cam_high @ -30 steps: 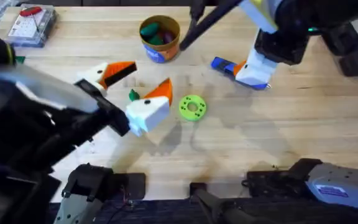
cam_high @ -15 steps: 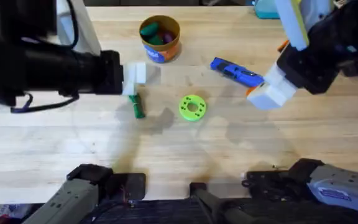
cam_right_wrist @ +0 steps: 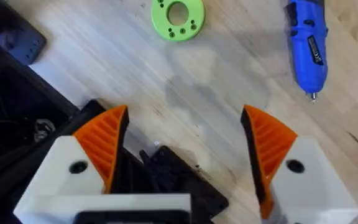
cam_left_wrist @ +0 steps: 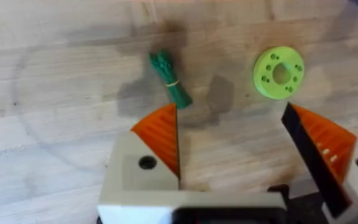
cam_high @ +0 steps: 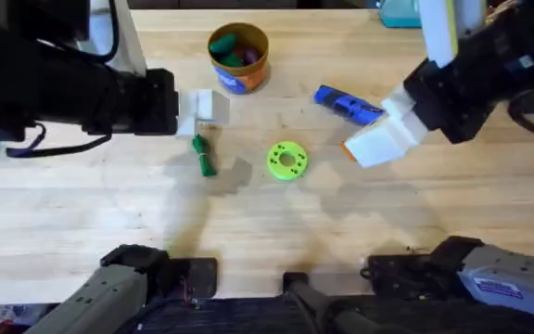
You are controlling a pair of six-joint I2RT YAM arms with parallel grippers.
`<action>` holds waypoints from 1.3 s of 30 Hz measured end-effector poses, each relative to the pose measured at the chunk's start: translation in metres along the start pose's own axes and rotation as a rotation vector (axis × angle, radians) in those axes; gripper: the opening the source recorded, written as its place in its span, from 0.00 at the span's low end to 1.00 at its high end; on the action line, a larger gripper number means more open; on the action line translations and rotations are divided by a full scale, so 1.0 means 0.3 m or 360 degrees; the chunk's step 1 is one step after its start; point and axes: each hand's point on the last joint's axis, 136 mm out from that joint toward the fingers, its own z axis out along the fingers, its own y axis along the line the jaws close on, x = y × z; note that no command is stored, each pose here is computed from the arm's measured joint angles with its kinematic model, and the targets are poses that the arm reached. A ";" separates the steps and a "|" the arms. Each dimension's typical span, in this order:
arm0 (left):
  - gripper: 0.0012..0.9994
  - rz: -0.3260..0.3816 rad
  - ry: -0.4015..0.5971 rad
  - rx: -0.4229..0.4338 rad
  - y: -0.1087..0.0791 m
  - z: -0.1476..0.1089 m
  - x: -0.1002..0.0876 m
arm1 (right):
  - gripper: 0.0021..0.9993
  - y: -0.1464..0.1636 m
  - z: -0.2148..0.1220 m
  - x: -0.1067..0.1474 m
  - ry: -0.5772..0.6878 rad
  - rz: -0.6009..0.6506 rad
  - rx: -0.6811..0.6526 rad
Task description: Pick up the gripper from the table and insert it into the empty holder that is missing its gripper. Then pick up a screw, insert it into the mounting hole, and use the screwdriver to tighten it. Finally, clean up the table by picking up the vegetable and placing it into the bucket.
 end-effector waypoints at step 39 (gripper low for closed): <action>0.99 -0.0184 0.0189 -0.0298 0.160 0.227 0.153 | 1.00 -0.004 -0.001 -0.010 -0.0022 0.0082 -0.0015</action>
